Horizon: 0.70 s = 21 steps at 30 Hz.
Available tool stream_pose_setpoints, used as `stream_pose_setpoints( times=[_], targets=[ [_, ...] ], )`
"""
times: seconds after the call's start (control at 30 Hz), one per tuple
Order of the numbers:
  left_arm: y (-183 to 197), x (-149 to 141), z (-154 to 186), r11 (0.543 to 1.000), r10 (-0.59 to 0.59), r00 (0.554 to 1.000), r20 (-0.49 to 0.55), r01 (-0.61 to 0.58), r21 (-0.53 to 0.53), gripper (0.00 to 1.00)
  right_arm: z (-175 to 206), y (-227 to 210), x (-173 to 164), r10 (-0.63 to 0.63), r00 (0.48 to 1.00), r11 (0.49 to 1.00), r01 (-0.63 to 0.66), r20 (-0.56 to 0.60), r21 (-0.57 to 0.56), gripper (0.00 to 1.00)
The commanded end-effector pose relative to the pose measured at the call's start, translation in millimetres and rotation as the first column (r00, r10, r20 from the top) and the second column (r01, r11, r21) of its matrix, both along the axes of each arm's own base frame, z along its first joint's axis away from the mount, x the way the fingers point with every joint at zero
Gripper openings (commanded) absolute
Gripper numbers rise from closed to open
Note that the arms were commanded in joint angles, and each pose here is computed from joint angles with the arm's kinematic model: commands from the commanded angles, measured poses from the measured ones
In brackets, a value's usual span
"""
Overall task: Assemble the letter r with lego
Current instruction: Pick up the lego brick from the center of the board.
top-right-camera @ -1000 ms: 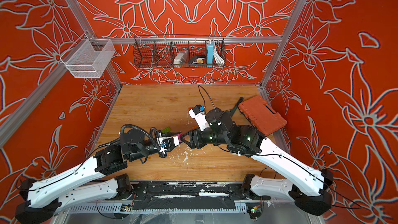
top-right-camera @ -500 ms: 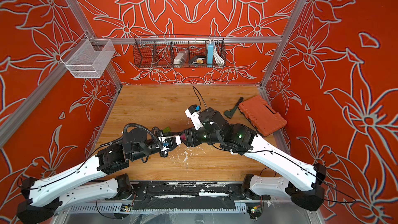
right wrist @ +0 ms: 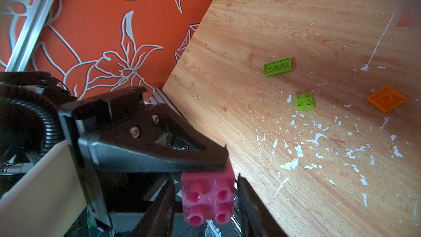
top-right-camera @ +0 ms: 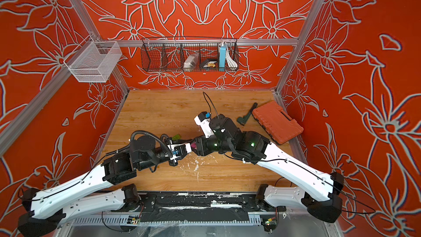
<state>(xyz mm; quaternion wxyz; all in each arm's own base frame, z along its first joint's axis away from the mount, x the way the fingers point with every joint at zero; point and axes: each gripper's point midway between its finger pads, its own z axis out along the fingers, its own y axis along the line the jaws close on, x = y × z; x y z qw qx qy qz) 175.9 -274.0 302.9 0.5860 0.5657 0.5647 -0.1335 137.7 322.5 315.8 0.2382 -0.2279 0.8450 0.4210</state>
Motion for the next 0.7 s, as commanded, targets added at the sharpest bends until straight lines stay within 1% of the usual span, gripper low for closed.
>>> stream_pose_setpoints(
  times=[0.0, 0.27, 0.47, 0.6, 0.63, 0.67],
  targets=[
    [-0.2, 1.4, 13.2, 1.0, 0.002, 1.0, 0.013, -0.001, -0.019, 0.0, -5.6, 3.2, -2.7, 0.011, 1.0, 1.0, -0.011, -0.013, -0.003, 0.42],
    [-0.5, 3.0, 12.9, 1.0, 0.008, 1.0, 0.009, -0.008, -0.017, 0.0, -10.4, 4.7, -3.0, 0.016, 1.0, 1.0, -0.016, -0.024, -0.013, 0.38],
    [0.5, 6.5, 12.0, 0.999, 0.027, 1.0, -0.004, -0.027, -0.018, 0.0, -11.6, 4.1, -2.7, 0.013, 1.0, 1.0, -0.013, -0.022, -0.015, 0.27],
    [1.8, 8.8, 15.6, 0.998, 0.043, 0.999, -0.014, -0.043, -0.038, 0.0, -8.0, 1.3, -0.9, 0.001, 1.0, 1.0, -0.001, -0.003, -0.007, 0.2],
    [1.8, 8.3, 16.6, 0.998, 0.043, 0.999, -0.018, -0.043, -0.046, 0.02, -6.4, 0.7, -0.3, -0.002, 1.0, 1.0, 0.002, 0.004, -0.001, 0.19],
    [2.3, 8.6, 17.8, 0.997, 0.046, 0.999, -0.021, -0.047, -0.057, 0.11, -4.1, -0.8, 0.6, -0.009, 1.0, 1.0, 0.009, 0.014, 0.007, 0.17]
  ],
)
